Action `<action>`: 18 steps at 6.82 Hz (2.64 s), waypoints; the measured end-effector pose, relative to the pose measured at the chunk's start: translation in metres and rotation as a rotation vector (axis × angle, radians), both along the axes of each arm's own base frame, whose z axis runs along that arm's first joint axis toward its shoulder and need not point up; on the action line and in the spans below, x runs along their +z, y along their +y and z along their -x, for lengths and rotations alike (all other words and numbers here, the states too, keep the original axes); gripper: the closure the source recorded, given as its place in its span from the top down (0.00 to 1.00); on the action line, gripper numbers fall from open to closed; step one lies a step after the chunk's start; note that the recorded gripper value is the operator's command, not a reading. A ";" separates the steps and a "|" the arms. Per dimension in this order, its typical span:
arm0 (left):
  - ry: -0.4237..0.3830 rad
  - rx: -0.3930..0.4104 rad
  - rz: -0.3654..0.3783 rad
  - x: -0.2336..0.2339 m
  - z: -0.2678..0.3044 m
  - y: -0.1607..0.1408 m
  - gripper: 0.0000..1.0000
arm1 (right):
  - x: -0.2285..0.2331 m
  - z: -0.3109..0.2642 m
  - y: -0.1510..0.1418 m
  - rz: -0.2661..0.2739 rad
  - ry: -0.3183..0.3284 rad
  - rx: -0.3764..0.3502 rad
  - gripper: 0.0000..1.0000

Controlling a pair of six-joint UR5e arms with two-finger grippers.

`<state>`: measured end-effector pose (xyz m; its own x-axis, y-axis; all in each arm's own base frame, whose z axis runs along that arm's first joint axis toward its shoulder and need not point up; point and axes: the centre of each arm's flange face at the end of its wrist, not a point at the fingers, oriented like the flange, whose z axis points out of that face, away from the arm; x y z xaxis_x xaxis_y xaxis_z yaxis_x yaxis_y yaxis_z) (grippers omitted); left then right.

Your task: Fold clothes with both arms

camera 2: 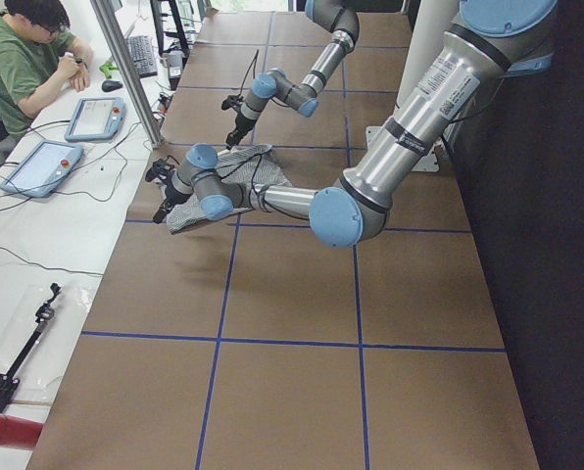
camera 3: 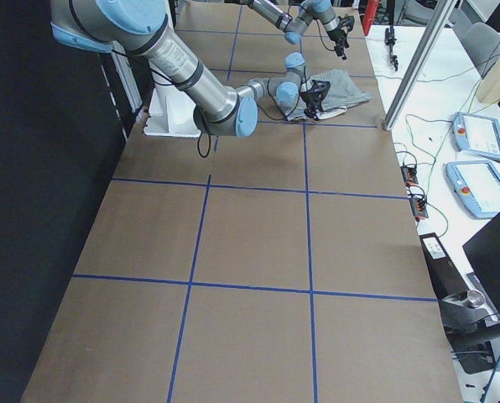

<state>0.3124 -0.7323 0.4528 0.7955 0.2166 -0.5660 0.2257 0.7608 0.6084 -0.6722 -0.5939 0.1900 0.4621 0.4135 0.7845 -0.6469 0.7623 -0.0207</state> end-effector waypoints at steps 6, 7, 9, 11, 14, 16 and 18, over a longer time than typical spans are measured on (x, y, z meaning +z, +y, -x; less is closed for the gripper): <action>0.000 0.000 0.001 0.001 0.000 0.000 1.00 | 0.001 0.013 0.013 0.008 -0.012 0.041 0.00; 0.001 -0.001 0.001 0.000 0.000 0.000 1.00 | 0.001 0.014 0.013 0.017 -0.020 0.051 0.00; 0.003 -0.001 -0.002 -0.001 0.001 0.002 1.00 | -0.001 0.011 0.011 0.021 -0.027 0.057 0.00; 0.012 -0.002 -0.011 -0.003 0.004 0.007 1.00 | -0.005 -0.009 0.015 -0.004 -0.055 0.050 0.00; 0.021 -0.001 -0.023 -0.006 0.006 0.015 1.00 | 0.069 -0.079 0.082 -0.027 -0.081 0.024 0.00; 0.025 0.001 -0.028 -0.009 0.005 0.016 1.00 | 0.111 -0.121 0.159 -0.064 -0.086 0.000 0.00; 0.028 0.005 -0.032 -0.011 0.003 0.019 1.00 | 0.129 -0.130 0.202 -0.090 -0.073 -0.012 0.53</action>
<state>0.3090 -0.7136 0.4416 0.7784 0.2388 -0.5806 0.2395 0.7419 0.6263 -0.5423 -0.3918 0.3187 0.4066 0.3345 0.8502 -0.6373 0.7706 0.0015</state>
